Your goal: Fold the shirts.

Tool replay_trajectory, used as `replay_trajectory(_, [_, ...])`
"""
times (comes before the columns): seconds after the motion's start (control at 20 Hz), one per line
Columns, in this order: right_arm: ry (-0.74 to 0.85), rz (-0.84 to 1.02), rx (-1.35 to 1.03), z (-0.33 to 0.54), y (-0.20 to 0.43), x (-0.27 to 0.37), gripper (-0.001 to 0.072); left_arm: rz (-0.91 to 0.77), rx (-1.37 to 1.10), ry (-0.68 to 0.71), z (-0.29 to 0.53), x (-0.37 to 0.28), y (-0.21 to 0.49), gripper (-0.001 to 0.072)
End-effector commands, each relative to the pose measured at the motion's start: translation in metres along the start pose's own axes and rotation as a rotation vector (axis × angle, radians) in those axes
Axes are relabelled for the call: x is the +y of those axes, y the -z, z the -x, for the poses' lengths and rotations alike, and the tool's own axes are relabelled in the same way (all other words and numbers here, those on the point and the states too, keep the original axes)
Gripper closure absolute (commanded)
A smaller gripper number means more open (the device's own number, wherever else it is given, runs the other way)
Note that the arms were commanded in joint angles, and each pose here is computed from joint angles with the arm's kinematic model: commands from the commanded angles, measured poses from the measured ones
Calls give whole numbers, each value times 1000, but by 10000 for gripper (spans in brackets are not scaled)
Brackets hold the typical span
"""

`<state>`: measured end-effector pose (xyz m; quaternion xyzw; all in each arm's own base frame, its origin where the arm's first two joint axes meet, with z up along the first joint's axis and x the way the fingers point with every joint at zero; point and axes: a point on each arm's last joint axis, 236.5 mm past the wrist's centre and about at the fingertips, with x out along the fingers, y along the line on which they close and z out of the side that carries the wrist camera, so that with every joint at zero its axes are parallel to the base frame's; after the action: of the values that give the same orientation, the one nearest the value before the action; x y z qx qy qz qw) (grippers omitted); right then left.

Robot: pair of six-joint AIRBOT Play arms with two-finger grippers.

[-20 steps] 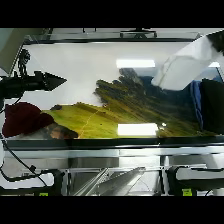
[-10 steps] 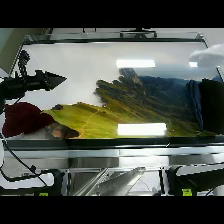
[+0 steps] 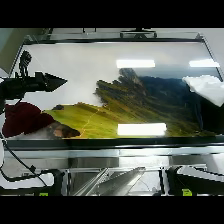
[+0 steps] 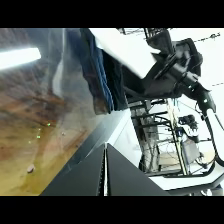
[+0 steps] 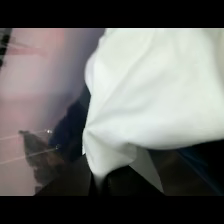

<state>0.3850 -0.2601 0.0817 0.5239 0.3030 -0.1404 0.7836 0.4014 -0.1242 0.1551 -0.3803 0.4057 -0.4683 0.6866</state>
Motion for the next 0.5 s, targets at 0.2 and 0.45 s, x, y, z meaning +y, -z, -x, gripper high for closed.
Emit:
replay_trajectory(0.2, [397,-151,86,20,71,-114,691,0,8,5,0,-1,2,703])
replay_trajectory(0.45, [574,-106,71,49,77,-146,197,0,8,4,0,-1,2,703])
